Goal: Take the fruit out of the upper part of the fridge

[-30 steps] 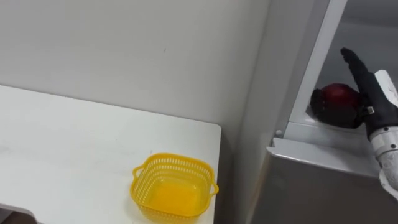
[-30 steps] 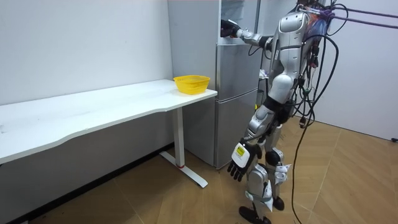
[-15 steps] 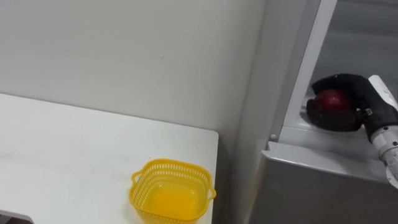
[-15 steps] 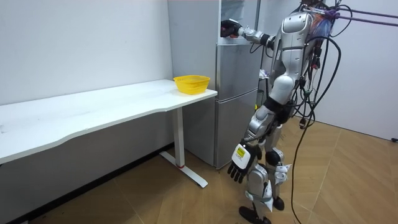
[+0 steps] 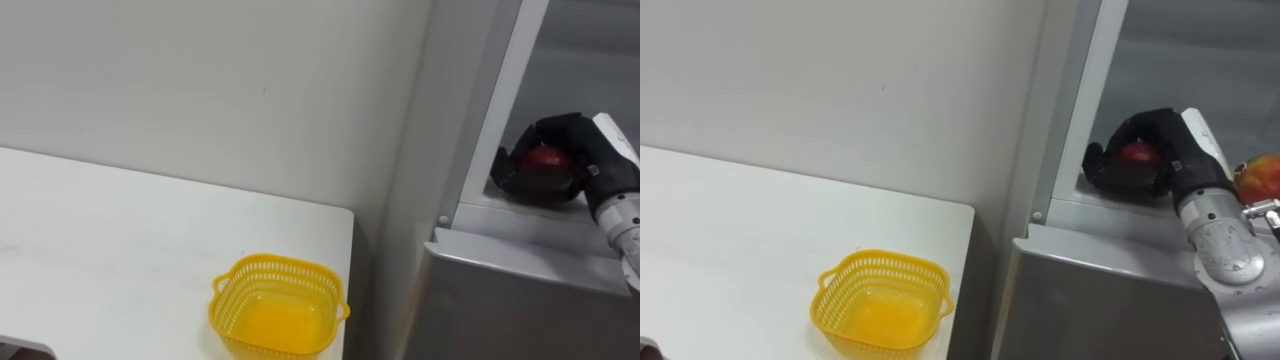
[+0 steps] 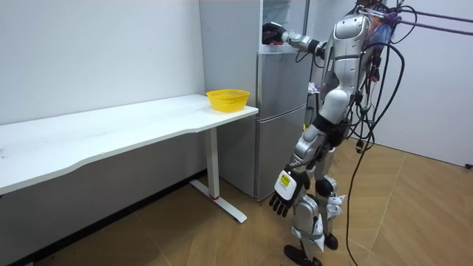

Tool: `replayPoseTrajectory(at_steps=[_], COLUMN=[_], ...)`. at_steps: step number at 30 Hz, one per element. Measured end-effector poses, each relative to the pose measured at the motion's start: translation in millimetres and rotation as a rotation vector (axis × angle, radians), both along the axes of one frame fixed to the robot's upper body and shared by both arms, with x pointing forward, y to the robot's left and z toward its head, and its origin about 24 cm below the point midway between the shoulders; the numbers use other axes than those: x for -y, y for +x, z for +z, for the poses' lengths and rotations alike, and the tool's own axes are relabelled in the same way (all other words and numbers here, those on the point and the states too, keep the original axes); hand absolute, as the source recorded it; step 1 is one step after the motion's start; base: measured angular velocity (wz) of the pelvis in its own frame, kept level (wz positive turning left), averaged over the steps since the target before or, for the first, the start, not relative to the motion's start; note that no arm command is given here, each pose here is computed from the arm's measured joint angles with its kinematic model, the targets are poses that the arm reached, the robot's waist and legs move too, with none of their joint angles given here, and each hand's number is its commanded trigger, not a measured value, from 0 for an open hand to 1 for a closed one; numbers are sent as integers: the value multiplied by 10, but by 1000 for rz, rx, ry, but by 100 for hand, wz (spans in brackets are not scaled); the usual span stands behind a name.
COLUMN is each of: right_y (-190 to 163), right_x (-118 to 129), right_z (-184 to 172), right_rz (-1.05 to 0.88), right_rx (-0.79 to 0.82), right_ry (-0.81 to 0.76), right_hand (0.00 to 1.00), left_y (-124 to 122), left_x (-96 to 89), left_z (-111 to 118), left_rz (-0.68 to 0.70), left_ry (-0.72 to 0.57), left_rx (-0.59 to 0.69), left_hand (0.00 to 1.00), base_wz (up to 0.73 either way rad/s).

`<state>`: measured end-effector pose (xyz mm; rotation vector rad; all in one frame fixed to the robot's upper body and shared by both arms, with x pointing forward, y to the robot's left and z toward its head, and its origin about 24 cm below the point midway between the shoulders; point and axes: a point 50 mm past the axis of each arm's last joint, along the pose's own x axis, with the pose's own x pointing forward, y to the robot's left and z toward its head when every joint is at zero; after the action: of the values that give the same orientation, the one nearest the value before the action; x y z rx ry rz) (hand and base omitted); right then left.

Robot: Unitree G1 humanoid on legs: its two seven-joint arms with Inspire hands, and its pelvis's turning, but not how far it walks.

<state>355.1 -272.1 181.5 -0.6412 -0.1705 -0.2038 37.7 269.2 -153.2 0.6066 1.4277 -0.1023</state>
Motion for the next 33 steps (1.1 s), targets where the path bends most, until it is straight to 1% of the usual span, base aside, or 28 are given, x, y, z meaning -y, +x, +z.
replayPoseTrajectory(at_steps=[12, 15, 20, 23, 28, 33], right_y=[-3, -26, -131, -227, -384, -550], right_x=[-4, -23, -198, -307, -393, -423], right_z=[-4, 6, 61, 71, 38, 69], right_rz=[1, -12, 8, 12, 6, -45], right_rx=[18, 38, 138, 209, 279, 365], right_ry=[63, 68, 59, 90, 103, 31], right_hand=[100, 100, 100, 100, 100, 100], left_y=[34, 38, 46, 60, 30, -8], left_x=[0, -9, -11, 7, 46, 48], left_z=[8, 11, 12, 8, -6, -21], left_rz=[-7, -5, -7, -11, -15, -1], left_ry=[5, 22, 36, 25, 31, 29], left_rx=[13, 23, 33, 48, 54, 48], left_hand=[0, 0, 0, 0, 0, 0], base_wz=[0, -3, -12, 0, 0, -5])
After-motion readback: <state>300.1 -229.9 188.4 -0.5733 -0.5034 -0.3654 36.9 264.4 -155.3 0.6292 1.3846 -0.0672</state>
